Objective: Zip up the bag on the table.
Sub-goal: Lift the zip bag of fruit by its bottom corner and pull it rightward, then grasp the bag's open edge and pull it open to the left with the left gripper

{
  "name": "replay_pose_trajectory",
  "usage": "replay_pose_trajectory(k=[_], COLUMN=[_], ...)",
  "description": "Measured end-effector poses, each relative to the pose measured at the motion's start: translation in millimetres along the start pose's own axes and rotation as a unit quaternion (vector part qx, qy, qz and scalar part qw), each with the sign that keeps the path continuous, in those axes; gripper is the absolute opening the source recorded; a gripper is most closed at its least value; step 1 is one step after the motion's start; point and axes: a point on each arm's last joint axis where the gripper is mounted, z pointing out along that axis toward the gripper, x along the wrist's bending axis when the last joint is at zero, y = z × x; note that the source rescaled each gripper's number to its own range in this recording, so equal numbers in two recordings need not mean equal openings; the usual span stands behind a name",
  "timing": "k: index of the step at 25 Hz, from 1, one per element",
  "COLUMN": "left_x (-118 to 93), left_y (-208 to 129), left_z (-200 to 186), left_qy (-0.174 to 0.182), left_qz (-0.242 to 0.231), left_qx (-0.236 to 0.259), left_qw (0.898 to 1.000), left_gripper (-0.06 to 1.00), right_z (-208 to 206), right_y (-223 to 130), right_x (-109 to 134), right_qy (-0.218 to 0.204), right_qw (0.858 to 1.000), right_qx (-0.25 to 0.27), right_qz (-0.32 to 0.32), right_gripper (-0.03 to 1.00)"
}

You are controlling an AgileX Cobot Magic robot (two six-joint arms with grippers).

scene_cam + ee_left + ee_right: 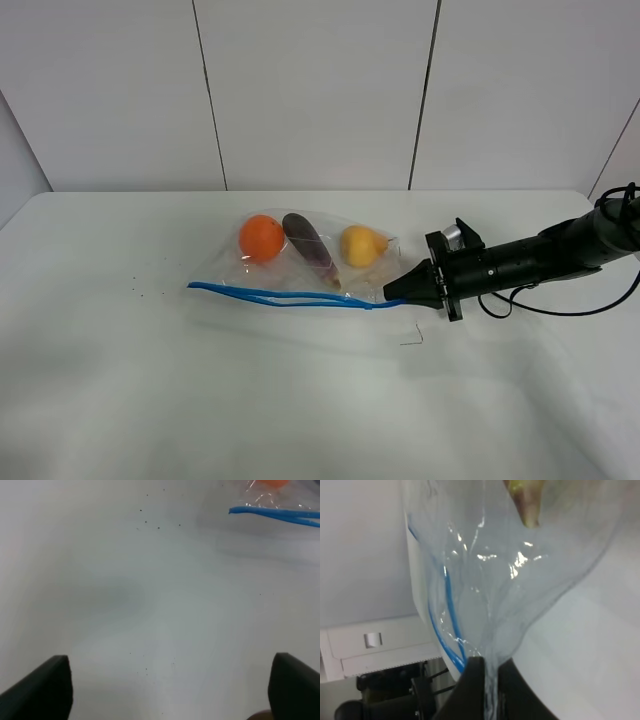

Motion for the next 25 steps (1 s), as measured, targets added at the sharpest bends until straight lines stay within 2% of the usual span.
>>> replay_pose_trajectory(k=[3,9,18,20,25], left_x=[0,0,0,2,10], left_y=[0,0,0,0,1], left_z=[0,0,0,0,-1], left_qy=[0.0,0.0,0.0,0.009,0.055], left_qz=[0.0,0.0,0.0,0.005,0.031], left_qx=[0.0,0.0,0.0,0.0,-0.005], left_qw=[1.0,1.0,1.0,1.0,0.998], left_gripper=[1.0,1.0,1.0,1.0,1.0], right_z=[-3,-16,-14,-15,-15], right_y=[2,9,10,11,12], right_x=[8,41,47,48,48], right_qy=[0.002,0.018,0.025,0.029,0.032], right_qw=[1.0,0.999,0.998,0.998,0.997], right_qx=[-0.009,-0.048,-0.053,-0.058,-0.063], right_qz=[0.001,-0.007,0.006,0.01,0.012], right_gripper=[0.0,0.0,0.0,0.0,0.0])
